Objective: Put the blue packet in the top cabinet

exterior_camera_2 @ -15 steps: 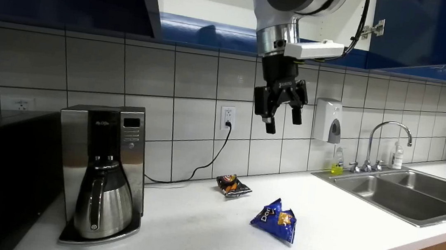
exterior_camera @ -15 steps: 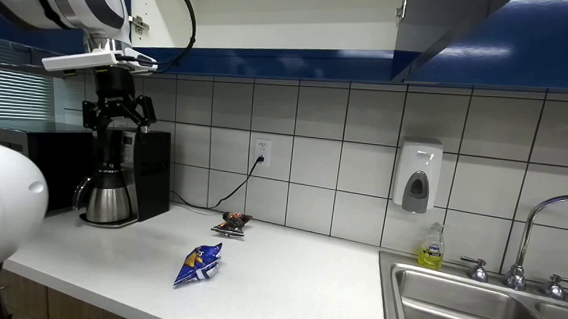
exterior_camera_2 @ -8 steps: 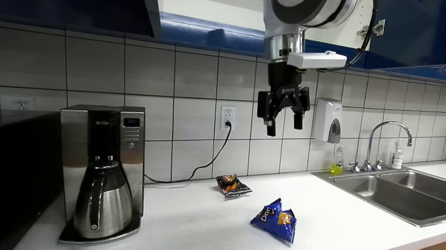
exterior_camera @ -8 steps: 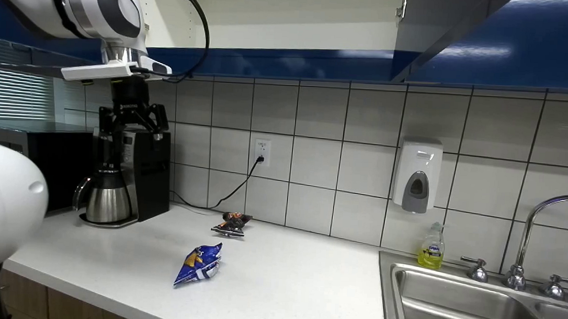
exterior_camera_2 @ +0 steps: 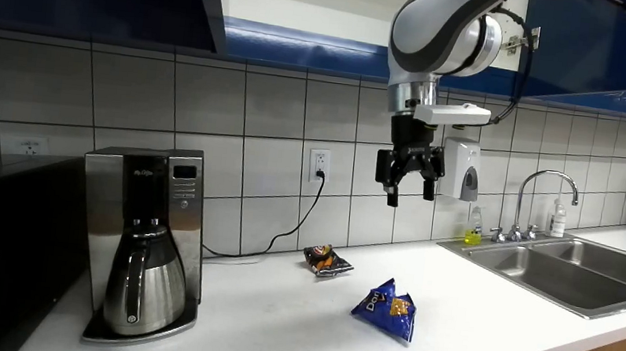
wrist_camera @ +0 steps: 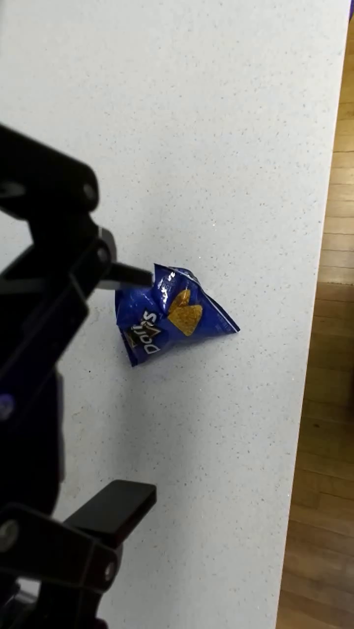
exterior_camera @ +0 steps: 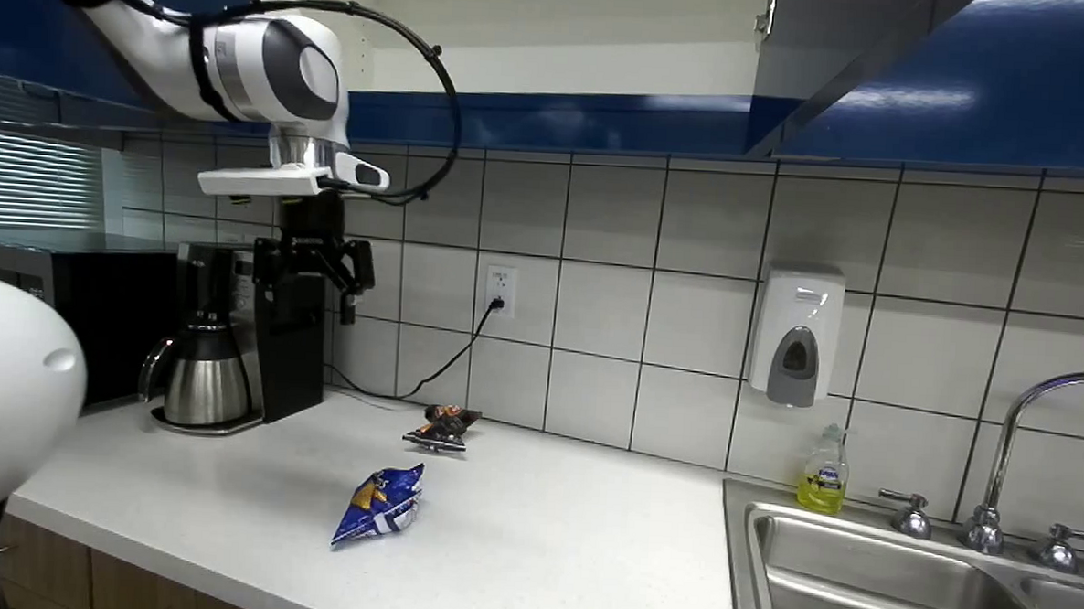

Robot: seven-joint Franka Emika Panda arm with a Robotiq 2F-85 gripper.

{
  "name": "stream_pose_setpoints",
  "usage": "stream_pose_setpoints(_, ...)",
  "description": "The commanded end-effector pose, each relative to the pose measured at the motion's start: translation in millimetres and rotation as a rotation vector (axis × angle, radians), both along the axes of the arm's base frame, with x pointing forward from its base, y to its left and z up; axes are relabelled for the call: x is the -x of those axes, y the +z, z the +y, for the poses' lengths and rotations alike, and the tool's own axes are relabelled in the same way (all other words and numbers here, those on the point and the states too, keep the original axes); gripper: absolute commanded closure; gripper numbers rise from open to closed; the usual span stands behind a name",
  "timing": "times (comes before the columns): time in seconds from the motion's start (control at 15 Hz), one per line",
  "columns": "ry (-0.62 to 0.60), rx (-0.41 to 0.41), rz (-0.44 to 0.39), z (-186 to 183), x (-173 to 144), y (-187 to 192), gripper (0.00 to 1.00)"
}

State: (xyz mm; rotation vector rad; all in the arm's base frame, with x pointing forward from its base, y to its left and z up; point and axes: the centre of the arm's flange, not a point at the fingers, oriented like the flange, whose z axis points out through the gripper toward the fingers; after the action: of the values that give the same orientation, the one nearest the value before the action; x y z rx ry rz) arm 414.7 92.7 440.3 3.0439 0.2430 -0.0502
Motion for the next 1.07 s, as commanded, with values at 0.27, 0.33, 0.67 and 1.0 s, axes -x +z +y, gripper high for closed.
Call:
stream_pose_setpoints(0.27, 0.049, 0.021, 0.082, -21.6, -56.6, -57.9, 0.0)
stream_pose_setpoints(0.33, 0.06, 0.031, 0.092, -20.8, -62.5, -65.5, 0.0)
stream_pose_setpoints(0.67, 0.094, 0.084, 0.165, -18.8, -90.5, -107.8, 0.0)
stream_pose_setpoints(1.0, 0.113, 0.081, 0.228, -16.0, -98.6, -146.6, 0.0)
